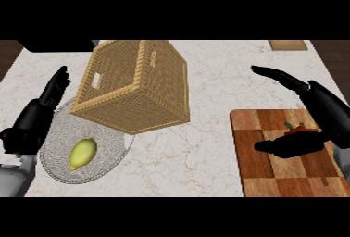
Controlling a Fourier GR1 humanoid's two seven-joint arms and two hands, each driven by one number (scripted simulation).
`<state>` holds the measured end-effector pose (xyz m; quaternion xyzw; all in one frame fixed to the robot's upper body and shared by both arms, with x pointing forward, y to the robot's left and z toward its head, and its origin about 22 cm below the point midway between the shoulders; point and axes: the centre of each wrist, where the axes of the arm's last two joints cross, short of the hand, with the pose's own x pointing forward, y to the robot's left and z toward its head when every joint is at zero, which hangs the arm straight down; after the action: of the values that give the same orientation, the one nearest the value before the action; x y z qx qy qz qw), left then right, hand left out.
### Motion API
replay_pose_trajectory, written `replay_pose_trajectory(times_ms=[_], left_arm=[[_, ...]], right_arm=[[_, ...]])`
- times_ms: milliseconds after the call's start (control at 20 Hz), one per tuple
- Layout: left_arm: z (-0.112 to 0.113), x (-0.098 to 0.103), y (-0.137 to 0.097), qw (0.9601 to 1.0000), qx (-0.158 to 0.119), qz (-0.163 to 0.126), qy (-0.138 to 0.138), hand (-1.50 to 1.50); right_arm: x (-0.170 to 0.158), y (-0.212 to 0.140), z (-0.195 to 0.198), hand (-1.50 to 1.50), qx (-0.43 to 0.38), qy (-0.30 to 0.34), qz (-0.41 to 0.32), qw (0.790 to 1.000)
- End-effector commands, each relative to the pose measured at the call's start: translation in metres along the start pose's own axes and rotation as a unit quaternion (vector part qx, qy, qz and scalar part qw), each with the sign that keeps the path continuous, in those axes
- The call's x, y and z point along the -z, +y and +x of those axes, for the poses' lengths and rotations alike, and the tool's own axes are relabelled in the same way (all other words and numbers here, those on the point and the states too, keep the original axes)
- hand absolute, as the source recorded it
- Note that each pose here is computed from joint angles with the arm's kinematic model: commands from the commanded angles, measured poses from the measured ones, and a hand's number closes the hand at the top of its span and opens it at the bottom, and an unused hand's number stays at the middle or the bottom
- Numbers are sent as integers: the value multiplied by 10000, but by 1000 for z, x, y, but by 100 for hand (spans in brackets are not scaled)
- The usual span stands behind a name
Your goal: Pick the bell pepper from the cutting board and place it in the basket
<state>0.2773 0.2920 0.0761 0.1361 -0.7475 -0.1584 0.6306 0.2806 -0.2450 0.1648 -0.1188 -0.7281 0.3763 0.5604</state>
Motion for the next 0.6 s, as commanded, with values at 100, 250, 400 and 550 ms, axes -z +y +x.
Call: replay_pose_trajectory(times_ms=[100, 250, 400, 550], left_arm=[[3, 7, 5, 9999, 21, -103, -59, 0], [4, 11, 9, 10000, -4, -77, -54, 0], [2, 12, -6, 9998, 9, -95, -150, 0], [-5, 2, -6, 9999, -2, -102, -71, 0]], right_arm=[[1, -56, 33, -150, -2486, 999, 1360, 9538], [4, -74, 48, -150, -2820, 1258, 2194, 9255], [9, -92, 52, -150, -2851, 1481, 2832, 9037], [13, -100, 53, -150, -2842, 1592, 3093, 8934]])
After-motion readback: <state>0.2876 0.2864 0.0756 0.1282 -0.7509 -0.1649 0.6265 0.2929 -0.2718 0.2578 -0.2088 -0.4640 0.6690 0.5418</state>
